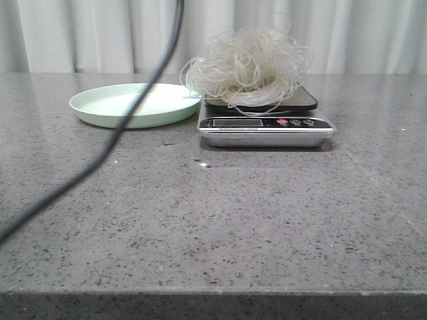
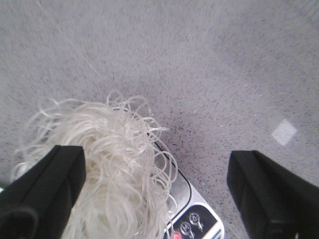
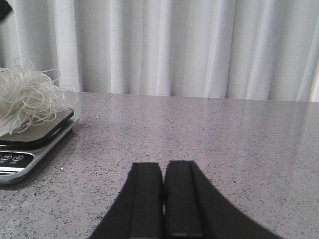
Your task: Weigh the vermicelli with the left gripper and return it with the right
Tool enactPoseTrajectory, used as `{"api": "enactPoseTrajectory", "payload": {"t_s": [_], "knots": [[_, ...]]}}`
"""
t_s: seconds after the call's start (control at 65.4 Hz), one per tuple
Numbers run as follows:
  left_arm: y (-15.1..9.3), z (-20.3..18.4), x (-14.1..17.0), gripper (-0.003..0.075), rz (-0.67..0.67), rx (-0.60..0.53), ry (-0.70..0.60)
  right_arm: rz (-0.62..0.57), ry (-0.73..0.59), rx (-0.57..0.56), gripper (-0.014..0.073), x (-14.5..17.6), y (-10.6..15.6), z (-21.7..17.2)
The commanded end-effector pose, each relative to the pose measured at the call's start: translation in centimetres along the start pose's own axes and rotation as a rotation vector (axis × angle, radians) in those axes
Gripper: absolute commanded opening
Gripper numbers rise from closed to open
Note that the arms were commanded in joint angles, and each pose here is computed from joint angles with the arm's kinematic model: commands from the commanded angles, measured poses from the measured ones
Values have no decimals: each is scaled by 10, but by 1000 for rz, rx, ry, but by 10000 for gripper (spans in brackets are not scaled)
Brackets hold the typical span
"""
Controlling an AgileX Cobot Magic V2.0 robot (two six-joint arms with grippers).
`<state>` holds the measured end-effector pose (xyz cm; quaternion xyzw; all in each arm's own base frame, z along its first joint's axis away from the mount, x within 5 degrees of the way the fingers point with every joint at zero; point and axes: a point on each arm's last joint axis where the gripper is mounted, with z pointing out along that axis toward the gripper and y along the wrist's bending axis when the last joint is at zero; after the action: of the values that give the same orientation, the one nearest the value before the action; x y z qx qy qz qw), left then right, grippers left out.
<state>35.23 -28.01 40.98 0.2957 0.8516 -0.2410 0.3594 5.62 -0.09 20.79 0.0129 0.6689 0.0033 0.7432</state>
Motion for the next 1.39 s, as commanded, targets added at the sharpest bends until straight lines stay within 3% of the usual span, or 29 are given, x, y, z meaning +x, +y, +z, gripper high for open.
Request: {"api": "enactPoseTrajectory", "payload": {"t_s": [0.0, 0.291, 0.505, 1.194, 1.301, 1.377], "knots": [[-10, -69, -21, 631, 31, -12, -146, -7, -97, 0, 162, -10, 0, -2], [10, -127, -9, 631, 20, -130, -166, -7, -97, 0, 162, -10, 0, -2], [6, -161, 23, 631, 12, -167, -253, -7, -97, 0, 162, -10, 0, -2], [-4, -216, 231, 627, 46, -252, -513, -7, -97, 0, 162, -10, 0, -2], [-6, -225, 260, 566, 70, -264, -566, -7, -97, 0, 162, -10, 0, -2], [-7, -229, 279, 479, 89, -274, -599, -7, -97, 0, 162, -10, 0, -2]]}}
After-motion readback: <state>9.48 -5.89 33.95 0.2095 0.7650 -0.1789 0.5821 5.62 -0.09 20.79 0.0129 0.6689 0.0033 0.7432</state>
